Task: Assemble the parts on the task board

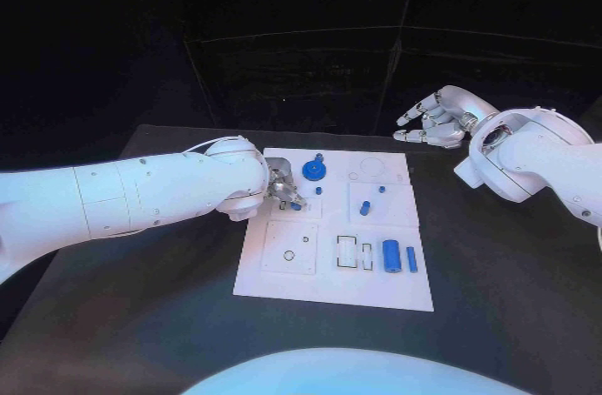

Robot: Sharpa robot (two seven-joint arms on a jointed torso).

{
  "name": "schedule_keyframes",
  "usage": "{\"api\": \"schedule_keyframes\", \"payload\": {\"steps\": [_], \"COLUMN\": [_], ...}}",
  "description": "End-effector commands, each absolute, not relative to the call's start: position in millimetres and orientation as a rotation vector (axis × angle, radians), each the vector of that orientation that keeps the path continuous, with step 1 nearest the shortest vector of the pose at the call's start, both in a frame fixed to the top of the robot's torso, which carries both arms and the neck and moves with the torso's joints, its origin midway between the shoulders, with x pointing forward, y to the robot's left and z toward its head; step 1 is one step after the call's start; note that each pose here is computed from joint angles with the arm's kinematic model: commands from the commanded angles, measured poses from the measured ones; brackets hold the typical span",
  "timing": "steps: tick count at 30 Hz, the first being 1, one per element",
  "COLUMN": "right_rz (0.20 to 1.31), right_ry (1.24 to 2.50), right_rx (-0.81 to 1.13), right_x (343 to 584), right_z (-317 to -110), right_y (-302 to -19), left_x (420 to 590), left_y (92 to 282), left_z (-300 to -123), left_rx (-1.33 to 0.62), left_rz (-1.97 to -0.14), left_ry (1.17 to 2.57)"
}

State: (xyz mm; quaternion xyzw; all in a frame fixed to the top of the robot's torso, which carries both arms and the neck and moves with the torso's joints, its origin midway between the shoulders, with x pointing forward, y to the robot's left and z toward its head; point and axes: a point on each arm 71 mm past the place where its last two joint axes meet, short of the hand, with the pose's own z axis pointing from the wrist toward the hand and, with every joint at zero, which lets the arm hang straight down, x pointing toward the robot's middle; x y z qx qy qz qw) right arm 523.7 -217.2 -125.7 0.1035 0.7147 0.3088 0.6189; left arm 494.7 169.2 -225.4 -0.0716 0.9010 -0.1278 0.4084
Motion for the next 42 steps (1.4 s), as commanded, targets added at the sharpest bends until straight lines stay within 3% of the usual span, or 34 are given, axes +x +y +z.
{"api": "schedule_keyframes", "payload": {"steps": [1, 42], "right_rz": [0.711, 0.714], "right_ry": [1.640, 1.643], "right_rx": [0.219, 0.215], "right_x": [524, 523], "right_z": [-124, -124], "right_y": [-216, -213], "left_x": [493.6, 506.2], "left_y": [170.2, 165.3], "left_z": [-228.2, -231.2], "left_rx": [-0.173, -0.192], "left_rz": [-0.299, -0.279], "left_ry": [2.298, 2.322]}}
